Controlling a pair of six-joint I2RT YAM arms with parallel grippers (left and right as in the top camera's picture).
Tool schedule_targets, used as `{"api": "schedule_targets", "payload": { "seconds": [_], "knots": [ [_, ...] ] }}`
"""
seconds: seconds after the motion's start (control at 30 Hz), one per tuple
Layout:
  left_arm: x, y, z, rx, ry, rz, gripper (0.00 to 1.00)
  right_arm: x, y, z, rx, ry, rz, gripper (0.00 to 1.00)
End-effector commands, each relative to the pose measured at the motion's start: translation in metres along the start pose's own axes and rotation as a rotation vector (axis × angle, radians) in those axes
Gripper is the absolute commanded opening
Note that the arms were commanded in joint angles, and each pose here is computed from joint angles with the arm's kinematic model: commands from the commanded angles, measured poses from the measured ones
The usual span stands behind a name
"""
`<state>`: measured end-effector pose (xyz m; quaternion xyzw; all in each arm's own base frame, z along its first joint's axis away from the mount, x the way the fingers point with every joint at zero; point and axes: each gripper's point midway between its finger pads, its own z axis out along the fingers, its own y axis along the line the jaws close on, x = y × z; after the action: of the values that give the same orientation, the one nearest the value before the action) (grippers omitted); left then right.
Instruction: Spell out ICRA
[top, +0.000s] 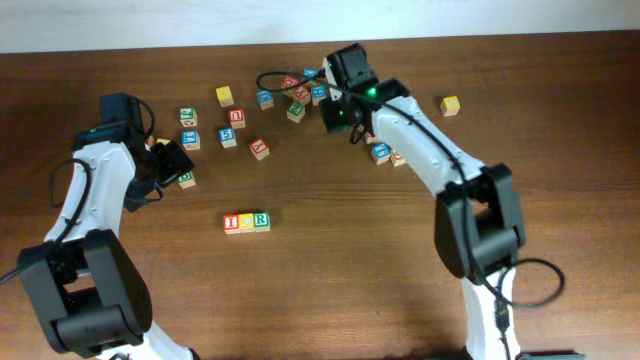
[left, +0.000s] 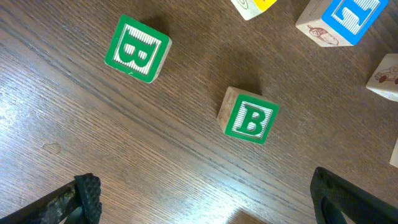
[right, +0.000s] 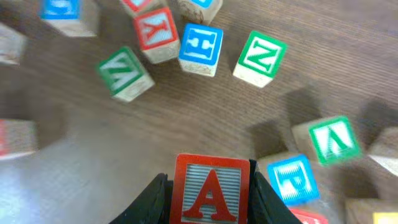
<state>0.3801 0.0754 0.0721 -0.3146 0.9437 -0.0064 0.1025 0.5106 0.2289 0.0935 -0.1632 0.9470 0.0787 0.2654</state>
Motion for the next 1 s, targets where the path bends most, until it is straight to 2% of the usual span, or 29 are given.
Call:
{"api": "schedule_targets", "payload": {
  "seconds": [0.0,0.13,0.37,0.57,0.77,0.97],
  "knots": [
    [-0.002,-0.002,-0.001,0.002,-0.004,0.007,0.99,0.004,0.032,-0.036,-0.169,0.032,0.004,0.28],
    [-0.002,-0.002,-0.001,0.003,-0.004,0.007,0.99,0.02,0.054,-0.068,-0.298,0.108,0.016,0.29],
    [-0.002,-0.002,-0.001,0.003,-0.004,0.007,0.99,0.07,0.067,-0.108,-0.289,0.313,0.048,0.28],
    [-0.002,-0.002,-0.001,0.003,-0.004,0.007,0.99,0.109,0.09,-0.092,-0.192,0.414,0.07,0.28],
    [-0.002,-0.002,-0.001,0.003,-0.004,0.006,0.99,0.147,0.108,-0.062,-0.023,0.412,0.031,0.28],
    [-0.002,-0.002,-0.001,0.002,-0.003,0.007,0.99,0.167,0.113,-0.04,-0.031,0.405,0.035,0.28]
  ]
}}
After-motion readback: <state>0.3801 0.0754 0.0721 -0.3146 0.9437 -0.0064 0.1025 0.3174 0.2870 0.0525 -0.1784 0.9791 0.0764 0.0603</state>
